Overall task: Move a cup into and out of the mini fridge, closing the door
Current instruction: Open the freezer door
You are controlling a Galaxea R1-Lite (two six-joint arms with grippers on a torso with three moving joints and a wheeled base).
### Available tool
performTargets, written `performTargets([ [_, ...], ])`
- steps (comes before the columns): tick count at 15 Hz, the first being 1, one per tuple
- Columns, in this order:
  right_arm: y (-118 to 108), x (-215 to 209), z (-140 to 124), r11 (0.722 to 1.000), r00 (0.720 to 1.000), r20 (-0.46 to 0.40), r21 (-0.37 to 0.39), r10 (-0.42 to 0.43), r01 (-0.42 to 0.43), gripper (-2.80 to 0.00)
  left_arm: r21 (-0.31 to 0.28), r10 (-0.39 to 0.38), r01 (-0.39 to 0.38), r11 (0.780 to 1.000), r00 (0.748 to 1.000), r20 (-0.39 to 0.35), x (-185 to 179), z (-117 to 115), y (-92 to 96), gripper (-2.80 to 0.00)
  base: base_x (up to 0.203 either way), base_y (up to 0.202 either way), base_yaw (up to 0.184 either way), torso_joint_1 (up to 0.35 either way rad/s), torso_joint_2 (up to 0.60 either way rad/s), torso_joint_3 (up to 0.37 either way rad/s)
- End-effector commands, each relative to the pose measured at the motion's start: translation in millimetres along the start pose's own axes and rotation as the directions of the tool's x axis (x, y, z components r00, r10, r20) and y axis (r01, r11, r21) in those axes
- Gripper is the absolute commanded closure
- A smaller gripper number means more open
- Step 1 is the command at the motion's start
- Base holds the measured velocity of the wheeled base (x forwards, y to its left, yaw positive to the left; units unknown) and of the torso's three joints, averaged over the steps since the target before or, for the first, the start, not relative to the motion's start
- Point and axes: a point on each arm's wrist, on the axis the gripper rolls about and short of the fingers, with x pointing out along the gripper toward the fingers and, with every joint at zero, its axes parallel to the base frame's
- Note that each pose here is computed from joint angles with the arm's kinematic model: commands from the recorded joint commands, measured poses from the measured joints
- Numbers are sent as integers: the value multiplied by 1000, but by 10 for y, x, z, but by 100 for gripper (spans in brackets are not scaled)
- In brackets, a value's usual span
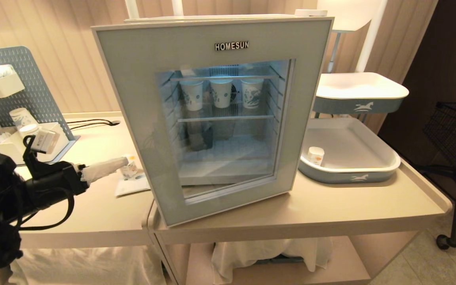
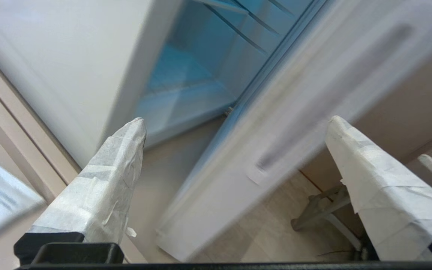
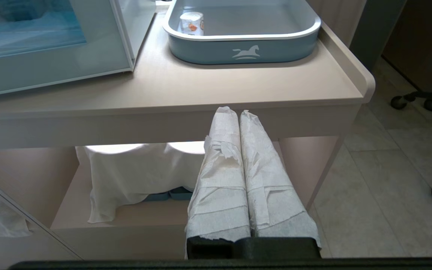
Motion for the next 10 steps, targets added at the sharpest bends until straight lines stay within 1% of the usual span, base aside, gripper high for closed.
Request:
performTargets([
  [1, 0, 1, 0, 1000, 1000, -1, 0, 1, -1, 0, 3, -18, 18, 1000, 1000, -6, 178, -19, 333, -280, 0, 0, 0, 0, 0, 0],
  [3, 0, 1, 0, 1000, 1000, -1, 0, 1, -1, 0, 34, -62, 62, 998, 998, -8, 367, 23, 396, -280, 0, 0, 0, 0, 0, 0],
  [4, 0, 1, 0, 1000, 1000, -1, 0, 1, -1, 0, 25, -74, 75, 997, 997, -18, 435, 16, 402, -280, 0, 0, 0, 0, 0, 0],
  [7, 0, 1, 0, 1000, 1000, -1, 0, 1, -1, 0, -1, -72, 72, 997, 997, -30, 473, -24, 461, -280, 0, 0, 0, 0, 0, 0],
  [8, 0, 1, 0, 1000, 1000, -1, 0, 1, -1, 0, -9, -67, 67, 998, 997, -33, 460, -59, 460, -48, 0, 0, 0, 0, 0, 0],
  [9, 0, 1, 0, 1000, 1000, -1, 0, 1, -1, 0, -5, -66, 66, 998, 997, -32, 456, -58, 455, 0, 0, 0, 0, 0, 0, 0],
  [10, 0, 1, 0, 1000, 1000, -1, 0, 1, -1, 0, -1, -68, 68, 998, 997, -30, 459, -42, 455, 0, 0, 0, 0, 0, 0, 0],
])
